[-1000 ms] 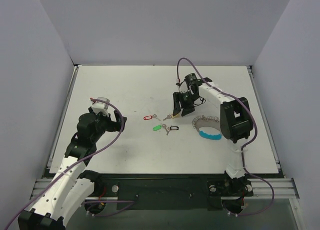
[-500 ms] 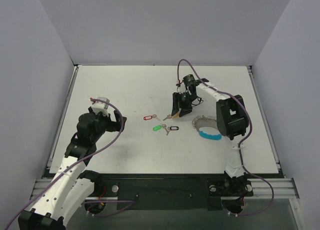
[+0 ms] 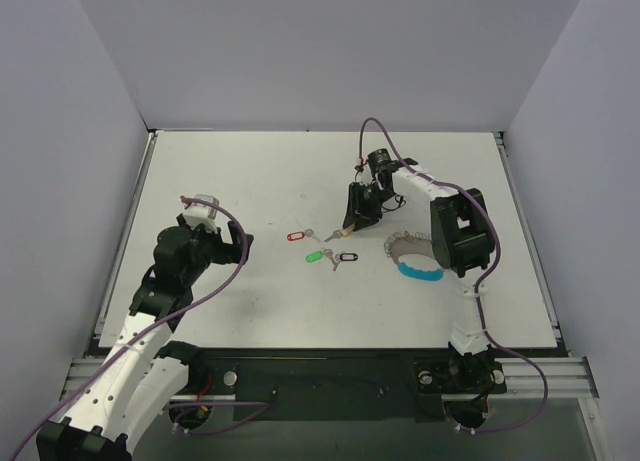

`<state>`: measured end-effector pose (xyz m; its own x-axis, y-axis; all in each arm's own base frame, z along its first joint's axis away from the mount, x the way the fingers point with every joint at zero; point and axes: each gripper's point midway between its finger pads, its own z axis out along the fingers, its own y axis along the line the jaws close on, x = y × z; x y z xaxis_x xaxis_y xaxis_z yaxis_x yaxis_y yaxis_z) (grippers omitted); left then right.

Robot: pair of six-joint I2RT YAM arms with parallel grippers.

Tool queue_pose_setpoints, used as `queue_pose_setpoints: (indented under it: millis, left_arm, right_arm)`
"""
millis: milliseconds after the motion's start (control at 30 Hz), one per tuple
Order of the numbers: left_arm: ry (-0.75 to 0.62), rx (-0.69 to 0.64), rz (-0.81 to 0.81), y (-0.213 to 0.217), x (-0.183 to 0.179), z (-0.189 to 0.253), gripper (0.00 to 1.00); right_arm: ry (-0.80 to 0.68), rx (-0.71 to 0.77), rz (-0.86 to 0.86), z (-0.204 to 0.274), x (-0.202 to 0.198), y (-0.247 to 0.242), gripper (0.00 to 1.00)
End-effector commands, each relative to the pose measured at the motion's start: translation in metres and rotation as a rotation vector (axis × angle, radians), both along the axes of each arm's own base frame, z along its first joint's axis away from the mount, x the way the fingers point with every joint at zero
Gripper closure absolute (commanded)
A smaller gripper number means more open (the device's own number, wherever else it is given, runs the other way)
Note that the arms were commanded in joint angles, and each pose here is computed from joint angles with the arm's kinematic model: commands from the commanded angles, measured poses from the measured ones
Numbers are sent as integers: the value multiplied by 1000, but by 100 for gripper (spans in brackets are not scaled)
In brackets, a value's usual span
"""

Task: Put the keys on the keyring

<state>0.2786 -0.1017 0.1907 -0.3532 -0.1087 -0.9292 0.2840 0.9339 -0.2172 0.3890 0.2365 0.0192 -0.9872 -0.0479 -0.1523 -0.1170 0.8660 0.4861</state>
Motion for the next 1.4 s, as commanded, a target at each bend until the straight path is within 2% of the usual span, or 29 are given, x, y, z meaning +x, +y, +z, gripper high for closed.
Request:
queue_pose_setpoints:
  millis: [0,100,133,267,433,567,667,967,1067,1200,1367]
  left_arm:
    - [-87,-18,-18,-4,8,34,0]
    - [-85,-19,-23,-4,8,33,0]
    - [-83,-19,-23,-5,8,33,5]
    - [-82,-20,-29,-6,8,33,6]
    - [-75,-20,-34,-6,8,31,6]
    - [-69,-19,-37,-7,8,30,6]
    - [-68,-18,-36,-6,9,30,7]
    - [-64,-27,-52,-9,8,29,7]
    - [-64,-40,-63,-11,7,31,7]
    - [-56,-141,-113,-27,4,38,6]
    - [-35,-429,-231,-64,2,63,9]
  right_arm:
    - [14,27,-54,-2,5,-3,71]
    - [16,34,-70,-5,6,-4,77]
    - [17,38,-73,-5,6,-3,78]
    - [23,47,-80,-6,6,-1,78]
    - [35,60,-96,-9,7,-1,61]
    - [57,75,-104,-14,5,1,61]
    - [70,89,-105,-17,4,3,66]
    - [37,115,-87,-5,10,3,100]
    - [-22,130,-89,12,21,-4,100]
    - [-151,162,-43,57,34,-15,100]
    - [-305,200,150,117,9,-25,100]
